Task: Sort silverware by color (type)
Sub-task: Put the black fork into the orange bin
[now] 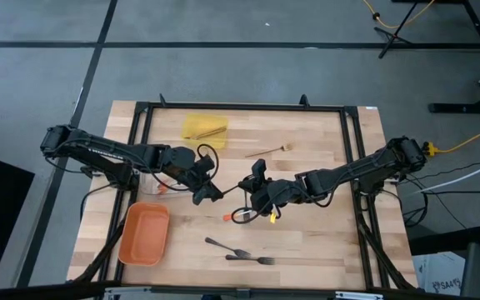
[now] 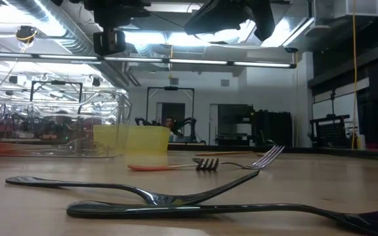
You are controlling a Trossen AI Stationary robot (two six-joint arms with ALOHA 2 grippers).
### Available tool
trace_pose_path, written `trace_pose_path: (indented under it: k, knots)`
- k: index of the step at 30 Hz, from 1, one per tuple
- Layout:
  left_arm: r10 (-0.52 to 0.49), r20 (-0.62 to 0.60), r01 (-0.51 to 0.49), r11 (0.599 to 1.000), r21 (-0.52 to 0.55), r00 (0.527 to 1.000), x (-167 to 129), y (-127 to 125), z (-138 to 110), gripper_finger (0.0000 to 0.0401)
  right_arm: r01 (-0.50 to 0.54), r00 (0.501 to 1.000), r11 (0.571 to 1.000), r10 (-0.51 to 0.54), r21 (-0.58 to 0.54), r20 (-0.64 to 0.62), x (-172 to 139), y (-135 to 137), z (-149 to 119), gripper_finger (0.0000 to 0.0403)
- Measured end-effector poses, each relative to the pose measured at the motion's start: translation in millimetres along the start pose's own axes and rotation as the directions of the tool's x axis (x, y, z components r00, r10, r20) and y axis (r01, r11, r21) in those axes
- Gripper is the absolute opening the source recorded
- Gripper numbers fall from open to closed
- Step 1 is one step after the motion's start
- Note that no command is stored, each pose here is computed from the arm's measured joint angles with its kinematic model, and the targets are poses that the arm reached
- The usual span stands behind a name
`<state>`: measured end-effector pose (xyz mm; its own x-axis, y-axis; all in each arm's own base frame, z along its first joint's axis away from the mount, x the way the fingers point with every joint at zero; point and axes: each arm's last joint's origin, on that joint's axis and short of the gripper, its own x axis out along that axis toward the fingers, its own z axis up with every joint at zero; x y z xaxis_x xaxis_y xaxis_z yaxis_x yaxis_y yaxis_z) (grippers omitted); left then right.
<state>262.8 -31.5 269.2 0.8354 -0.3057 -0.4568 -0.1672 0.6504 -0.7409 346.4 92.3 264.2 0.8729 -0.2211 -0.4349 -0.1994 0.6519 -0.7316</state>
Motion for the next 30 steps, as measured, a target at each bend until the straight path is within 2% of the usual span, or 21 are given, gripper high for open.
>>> trace_pose_path:
  k: [6, 16, 26, 30]
  knots:
    - [0.021, -0.005, -0.022, 1.000, -0.013, 1.000, 0.1, 2.0, -1.2, 0.0008, 0.001, 1.000, 1.000, -0.001, 0.000, 0.003, -0.9, -0.4, 0.4, 0.0000]
    - [0.049, -0.010, -0.050, 0.999, -0.009, 0.999, 0.1, 4.1, -2.5, 0.0003, -0.006, 1.000, 1.000, 0.006, 0.000, 0.008, -0.9, 0.3, 0.8, 0.0010]
    - [0.053, -0.002, -0.053, 0.999, -0.005, 0.999, -0.1, 3.6, -2.0, 0.0001, -0.007, 1.000, 1.000, 0.007, 0.000, 0.007, -0.6, 0.5, 0.7, 0.0084]
    - [0.079, 0.025, -0.079, 0.997, 0.007, 0.997, -0.2, 4.3, -1.3, 0.0001, -0.007, 1.000, 1.000, 0.007, 0.000, 0.006, -0.5, 0.7, 0.6, 0.0100]
